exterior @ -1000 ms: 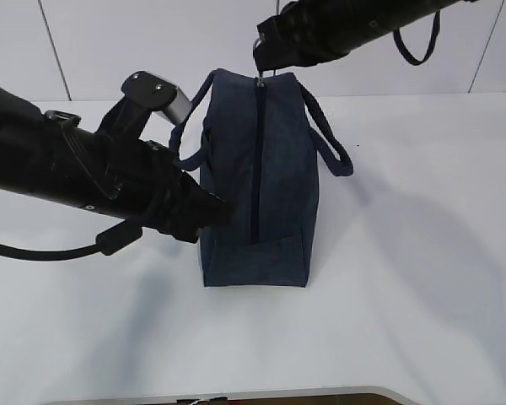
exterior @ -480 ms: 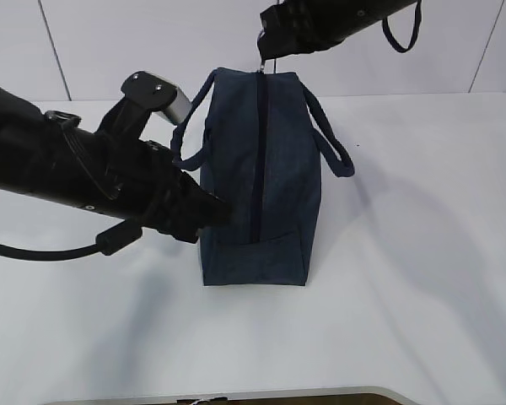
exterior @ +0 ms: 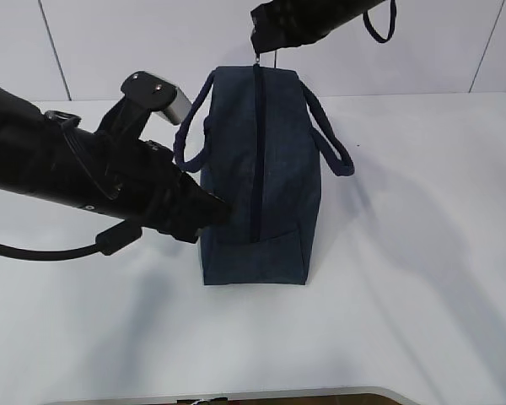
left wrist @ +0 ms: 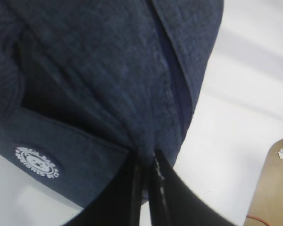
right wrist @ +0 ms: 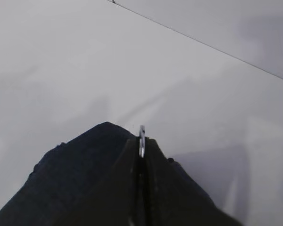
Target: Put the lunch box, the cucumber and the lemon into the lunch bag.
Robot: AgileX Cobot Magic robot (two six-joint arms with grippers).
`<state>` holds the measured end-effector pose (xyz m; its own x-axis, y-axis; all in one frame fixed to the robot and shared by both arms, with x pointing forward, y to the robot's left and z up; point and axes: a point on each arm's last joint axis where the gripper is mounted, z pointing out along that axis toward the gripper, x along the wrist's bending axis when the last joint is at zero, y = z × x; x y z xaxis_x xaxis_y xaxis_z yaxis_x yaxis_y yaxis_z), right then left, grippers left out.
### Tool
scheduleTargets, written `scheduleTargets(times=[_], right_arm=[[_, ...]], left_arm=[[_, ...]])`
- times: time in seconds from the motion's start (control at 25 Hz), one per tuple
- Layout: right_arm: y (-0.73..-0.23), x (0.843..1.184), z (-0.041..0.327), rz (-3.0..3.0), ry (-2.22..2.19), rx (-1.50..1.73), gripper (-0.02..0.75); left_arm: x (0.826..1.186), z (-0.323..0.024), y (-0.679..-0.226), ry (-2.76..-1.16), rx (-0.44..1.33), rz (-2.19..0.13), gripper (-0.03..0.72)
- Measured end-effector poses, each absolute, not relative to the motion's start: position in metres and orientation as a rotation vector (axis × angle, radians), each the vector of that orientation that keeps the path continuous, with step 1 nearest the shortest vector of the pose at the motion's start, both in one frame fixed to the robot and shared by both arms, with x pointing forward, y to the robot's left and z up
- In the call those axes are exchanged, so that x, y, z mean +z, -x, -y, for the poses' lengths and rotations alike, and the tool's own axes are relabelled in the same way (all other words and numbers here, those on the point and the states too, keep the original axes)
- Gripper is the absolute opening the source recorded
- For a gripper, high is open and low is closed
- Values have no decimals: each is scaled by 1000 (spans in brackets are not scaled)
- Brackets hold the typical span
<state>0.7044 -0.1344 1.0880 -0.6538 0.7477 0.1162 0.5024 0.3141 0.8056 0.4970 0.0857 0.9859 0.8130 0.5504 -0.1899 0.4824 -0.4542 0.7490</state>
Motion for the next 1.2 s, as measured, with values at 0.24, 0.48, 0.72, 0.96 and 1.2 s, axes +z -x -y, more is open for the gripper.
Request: scheduleTargets(times=[0.24,0.48,0.72,0.96,1.2], right_arm=[[-722,1079,133,-2294,-1135,1232,5],[-736,1067,141,-2276,-1178,1223,5],[-745,1054,151,-2283,-1217,1201,5],[-742,1047,156,-2360,-1195,1092,5],[-735,1046,163,-2454,-1172,976,5]], left_arm=[[986,-86,-497,-2131,101,-757,-15],[986,-86,-497,-2131,104,-758,-15],[986,-86,-497,-2131,106,-759,-15],[986,-86,-498,-2132,117,-762,-15],[985,-90,-503,-2135,198,-785,-15]])
